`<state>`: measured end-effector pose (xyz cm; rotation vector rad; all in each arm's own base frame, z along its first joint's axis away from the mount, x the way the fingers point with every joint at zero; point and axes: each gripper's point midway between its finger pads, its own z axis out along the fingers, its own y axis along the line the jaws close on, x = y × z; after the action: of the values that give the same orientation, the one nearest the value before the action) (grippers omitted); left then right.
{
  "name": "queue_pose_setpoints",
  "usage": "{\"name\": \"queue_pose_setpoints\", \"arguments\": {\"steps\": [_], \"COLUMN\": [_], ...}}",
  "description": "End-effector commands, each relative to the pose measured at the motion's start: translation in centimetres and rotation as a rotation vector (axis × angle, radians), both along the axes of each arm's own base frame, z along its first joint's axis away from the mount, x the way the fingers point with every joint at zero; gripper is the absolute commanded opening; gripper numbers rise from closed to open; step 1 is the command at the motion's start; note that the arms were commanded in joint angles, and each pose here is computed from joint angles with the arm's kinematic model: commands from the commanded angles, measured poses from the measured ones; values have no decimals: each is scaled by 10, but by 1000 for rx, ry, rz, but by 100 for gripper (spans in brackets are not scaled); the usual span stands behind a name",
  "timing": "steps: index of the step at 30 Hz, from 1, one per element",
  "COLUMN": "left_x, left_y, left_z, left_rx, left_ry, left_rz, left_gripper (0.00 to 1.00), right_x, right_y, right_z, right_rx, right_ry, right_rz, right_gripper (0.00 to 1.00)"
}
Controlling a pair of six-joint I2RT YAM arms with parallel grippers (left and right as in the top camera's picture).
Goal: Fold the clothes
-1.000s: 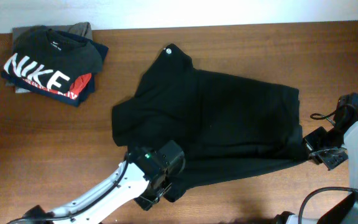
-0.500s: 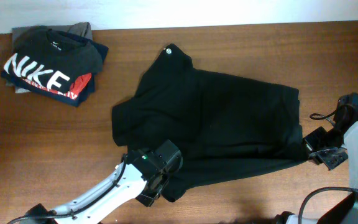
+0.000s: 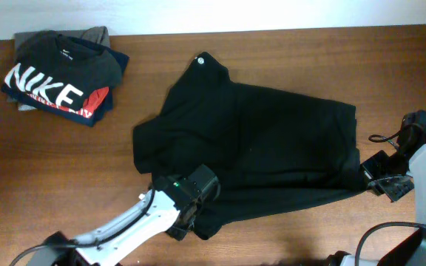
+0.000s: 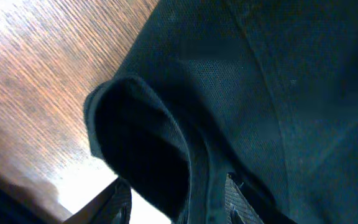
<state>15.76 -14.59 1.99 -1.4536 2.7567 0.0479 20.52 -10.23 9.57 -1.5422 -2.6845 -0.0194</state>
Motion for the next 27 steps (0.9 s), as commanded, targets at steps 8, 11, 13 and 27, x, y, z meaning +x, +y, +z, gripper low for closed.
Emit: {"name": "queue_pose_setpoints", "arguments": {"steps": [8,11,13,27], "left_x": [-10,-10,-10,-31], "left_y": [-3,-3,-3,-9], "left_z": [-11,-12,-12,-6], "left_rx": [-10,-9,-11,-71], "left_ry": [77,81,80,182], "left_rz": [25,25,25,-89], "left_gripper": [49,47,30,1], "right_x": [2,2,2,-3], "right_y": [-8,-8,-8,-6], "right_z": [8,8,8,8], "right_rx": [-43,-43,-43,-33], "right_ry": [-18,-18,-18,3], "right_rz": [7,7,7,7], "right_gripper": [6,6,6,6]}}
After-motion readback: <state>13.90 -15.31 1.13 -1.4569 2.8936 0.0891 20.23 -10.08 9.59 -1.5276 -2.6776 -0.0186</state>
